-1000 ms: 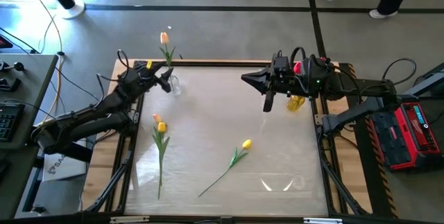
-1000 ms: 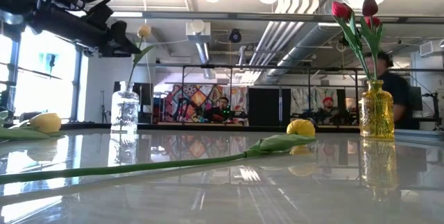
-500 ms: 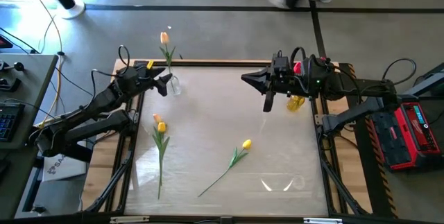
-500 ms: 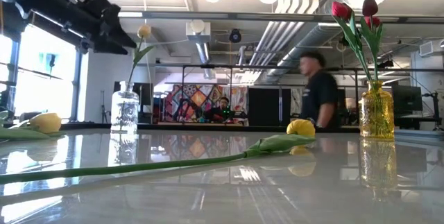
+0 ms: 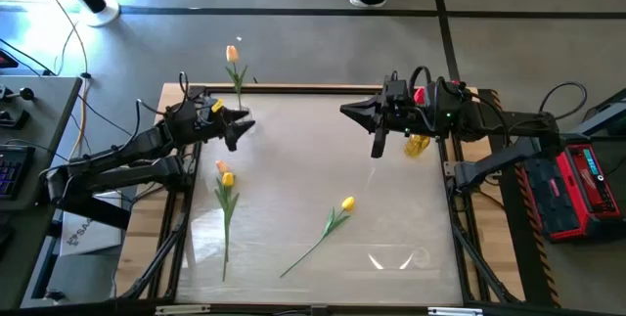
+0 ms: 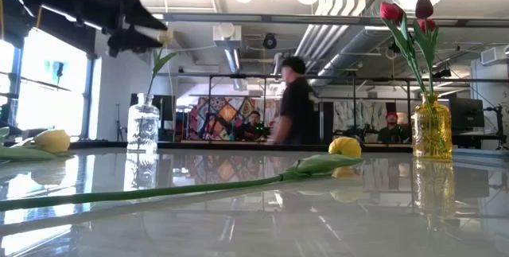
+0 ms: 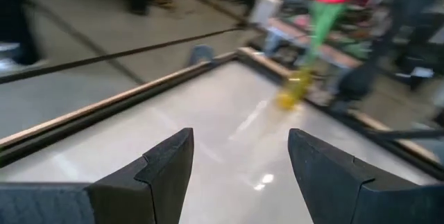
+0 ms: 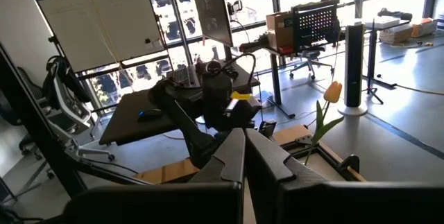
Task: Sort flowers into vase by color
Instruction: Put the light pink tulip into the transparent vase
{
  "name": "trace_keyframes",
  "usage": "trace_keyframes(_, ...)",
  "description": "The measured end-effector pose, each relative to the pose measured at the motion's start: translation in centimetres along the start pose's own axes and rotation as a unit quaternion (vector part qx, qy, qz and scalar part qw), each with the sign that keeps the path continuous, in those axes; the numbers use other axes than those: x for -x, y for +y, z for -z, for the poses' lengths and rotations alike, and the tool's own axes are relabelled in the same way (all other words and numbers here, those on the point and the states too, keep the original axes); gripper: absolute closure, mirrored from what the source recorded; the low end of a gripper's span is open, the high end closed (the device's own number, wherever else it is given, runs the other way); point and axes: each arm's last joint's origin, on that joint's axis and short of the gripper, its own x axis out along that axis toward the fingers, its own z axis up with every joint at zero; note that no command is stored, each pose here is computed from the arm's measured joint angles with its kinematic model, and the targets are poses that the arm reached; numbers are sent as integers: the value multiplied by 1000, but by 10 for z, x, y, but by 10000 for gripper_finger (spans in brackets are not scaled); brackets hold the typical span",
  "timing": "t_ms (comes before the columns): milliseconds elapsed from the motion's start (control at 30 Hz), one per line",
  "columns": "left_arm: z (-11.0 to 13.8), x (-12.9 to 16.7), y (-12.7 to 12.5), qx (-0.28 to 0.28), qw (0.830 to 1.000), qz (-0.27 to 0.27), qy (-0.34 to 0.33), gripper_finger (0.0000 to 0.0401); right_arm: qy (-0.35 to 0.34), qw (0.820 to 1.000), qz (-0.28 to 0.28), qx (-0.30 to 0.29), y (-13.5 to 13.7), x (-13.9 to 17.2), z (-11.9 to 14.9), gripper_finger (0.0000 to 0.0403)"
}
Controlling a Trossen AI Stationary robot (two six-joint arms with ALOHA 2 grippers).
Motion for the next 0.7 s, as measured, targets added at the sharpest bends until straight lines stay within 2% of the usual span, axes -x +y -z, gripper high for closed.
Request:
trace_keyframes(200,1,-9,-24,13,996,88,-6,176,0,1000,0,0,0,0,0,402)
trace_keyframes(533,19,-33,-66,61,988,140,3,176,0,1000,0,0,0,0,0,402)
trace_keyframes(700,16,-33,-92,44,989,142,10,193,0,1000,0,0,0,0,0,402)
